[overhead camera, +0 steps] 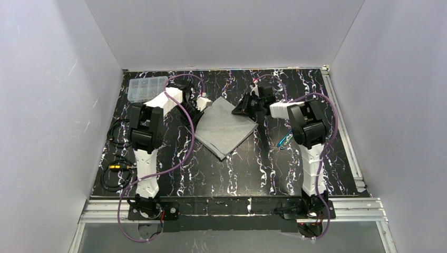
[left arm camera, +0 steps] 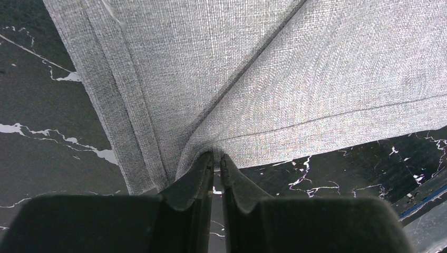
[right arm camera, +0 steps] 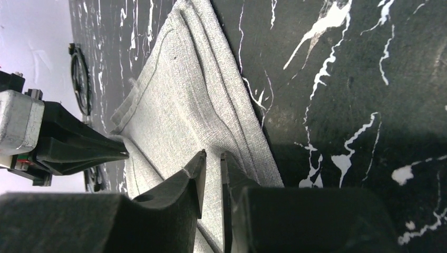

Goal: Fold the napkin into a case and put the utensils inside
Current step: Smooth out the top corner of the square-folded napkin at the center of the board.

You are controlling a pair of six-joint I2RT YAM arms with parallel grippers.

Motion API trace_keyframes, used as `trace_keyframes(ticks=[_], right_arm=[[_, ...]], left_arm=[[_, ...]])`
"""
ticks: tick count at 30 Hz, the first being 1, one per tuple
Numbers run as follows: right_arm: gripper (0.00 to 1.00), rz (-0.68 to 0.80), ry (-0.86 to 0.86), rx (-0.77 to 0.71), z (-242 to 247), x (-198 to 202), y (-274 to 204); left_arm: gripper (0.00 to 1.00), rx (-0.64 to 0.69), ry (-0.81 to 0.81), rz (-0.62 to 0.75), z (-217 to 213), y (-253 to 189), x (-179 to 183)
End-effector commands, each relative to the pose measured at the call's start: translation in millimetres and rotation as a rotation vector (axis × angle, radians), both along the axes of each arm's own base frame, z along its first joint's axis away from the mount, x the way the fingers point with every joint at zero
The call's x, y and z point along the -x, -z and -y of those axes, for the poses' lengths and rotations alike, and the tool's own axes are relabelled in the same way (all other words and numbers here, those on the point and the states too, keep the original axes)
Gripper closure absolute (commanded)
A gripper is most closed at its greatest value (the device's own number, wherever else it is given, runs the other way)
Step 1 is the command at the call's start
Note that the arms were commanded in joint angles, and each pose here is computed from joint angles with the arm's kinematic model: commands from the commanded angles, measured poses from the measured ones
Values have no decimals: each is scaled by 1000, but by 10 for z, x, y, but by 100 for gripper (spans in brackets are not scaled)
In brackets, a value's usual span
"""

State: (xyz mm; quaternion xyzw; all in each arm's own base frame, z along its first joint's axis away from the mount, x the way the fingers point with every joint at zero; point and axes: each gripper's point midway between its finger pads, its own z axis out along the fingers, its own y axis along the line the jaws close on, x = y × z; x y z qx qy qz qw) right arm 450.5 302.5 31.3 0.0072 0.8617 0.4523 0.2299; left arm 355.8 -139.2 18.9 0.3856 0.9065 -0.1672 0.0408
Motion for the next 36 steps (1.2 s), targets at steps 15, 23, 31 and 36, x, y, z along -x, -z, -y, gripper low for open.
trace_keyframes(ticks=[15, 23, 31, 36], right_arm=[[75, -66, 22, -225, 387, 812, -473], [78, -113, 30, -229, 515, 782, -170], [78, -50, -16, -251, 489, 753, -670], [77, -59, -2, -247, 460, 736, -637]], left_arm=[[91, -27, 13, 89, -79, -130, -114], [91, -24, 13, 89, -75, -145, -116], [91, -21, 13, 89, -71, -172, -114], [90, -23, 5, 80, -74, -159, -90]])
